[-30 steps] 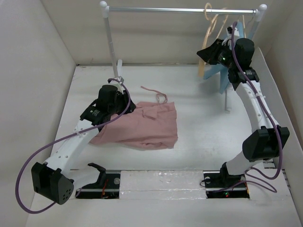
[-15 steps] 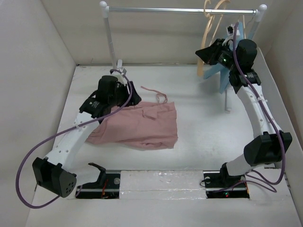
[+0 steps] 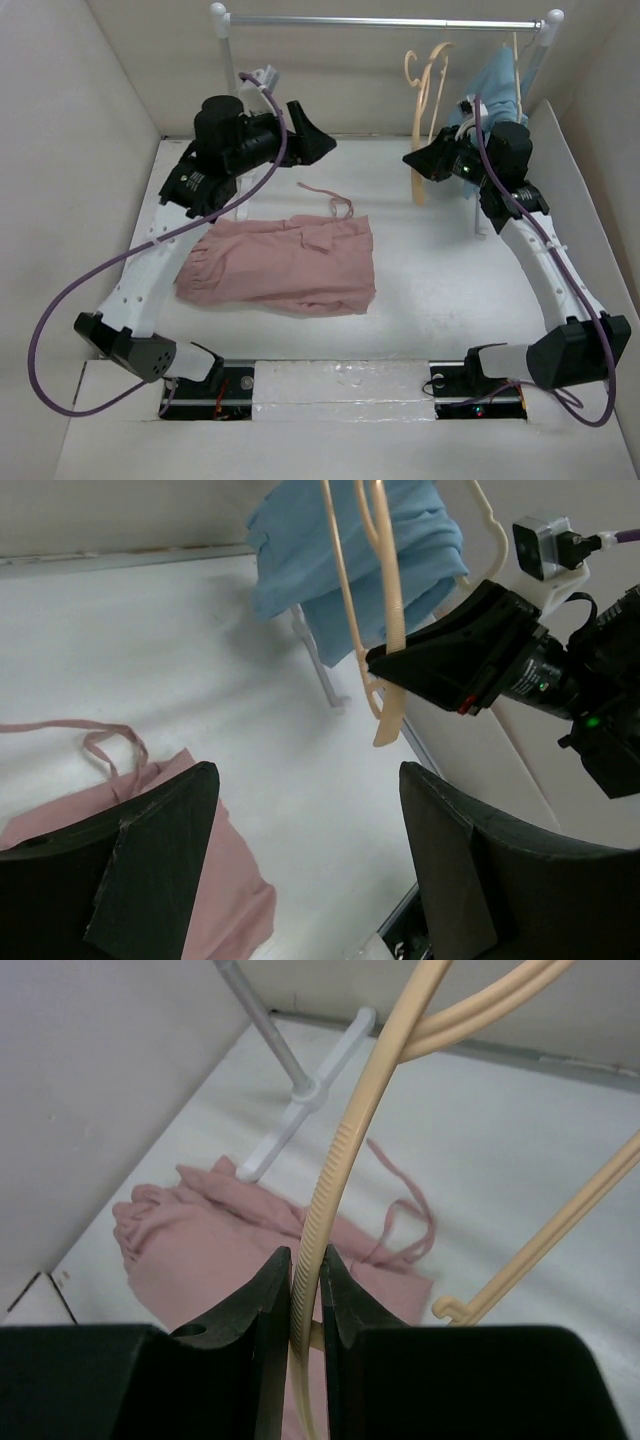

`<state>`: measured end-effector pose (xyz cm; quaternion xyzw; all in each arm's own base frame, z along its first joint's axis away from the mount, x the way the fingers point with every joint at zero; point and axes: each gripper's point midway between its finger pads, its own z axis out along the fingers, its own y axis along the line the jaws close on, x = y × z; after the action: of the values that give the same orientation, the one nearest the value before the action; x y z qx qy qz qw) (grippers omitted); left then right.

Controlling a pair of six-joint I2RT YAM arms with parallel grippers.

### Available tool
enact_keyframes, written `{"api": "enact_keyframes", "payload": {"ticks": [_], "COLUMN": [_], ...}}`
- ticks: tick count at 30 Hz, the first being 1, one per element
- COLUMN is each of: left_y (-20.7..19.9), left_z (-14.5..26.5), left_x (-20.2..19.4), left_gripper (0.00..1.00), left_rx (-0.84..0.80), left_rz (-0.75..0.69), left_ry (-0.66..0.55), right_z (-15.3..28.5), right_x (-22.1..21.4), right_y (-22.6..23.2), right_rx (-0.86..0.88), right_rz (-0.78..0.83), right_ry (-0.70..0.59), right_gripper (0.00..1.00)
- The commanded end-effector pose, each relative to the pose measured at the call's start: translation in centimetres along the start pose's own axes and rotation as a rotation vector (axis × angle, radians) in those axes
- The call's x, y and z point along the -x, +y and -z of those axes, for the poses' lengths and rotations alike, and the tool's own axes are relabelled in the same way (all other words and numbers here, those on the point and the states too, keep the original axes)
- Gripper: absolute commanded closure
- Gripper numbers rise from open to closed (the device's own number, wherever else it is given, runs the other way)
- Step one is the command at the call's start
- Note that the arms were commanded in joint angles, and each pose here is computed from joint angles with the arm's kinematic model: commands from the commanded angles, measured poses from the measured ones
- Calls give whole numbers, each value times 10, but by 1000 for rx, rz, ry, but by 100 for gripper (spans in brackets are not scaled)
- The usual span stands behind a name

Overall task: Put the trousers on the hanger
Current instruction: Pick up the hanger from the clothesline.

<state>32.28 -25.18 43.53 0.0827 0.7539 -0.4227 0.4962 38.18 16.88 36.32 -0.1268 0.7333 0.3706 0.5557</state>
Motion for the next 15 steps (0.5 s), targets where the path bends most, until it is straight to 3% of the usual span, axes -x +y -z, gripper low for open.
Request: {"api": "enact_keyframes", "payload": {"ticks": [1,6,15], "left_y": [-35,-64,-61], "left_z": [-19,-64,-125], "left_x": [-3,-32,-82], "left_gripper": [31,30,34], "left_rx": [-80,-59,20], "left_rz": [-21,-57,-1], "left_ry": [15,40,53], "right_z": [15,31,41], "right_x": [-4,-39,-91], "right_y": [17,31,54], "right_rx": [28,41,74], "right_rz": [95,81,34], "right_ry": [-10,40,114], "right_gripper": [100,100,100]}}
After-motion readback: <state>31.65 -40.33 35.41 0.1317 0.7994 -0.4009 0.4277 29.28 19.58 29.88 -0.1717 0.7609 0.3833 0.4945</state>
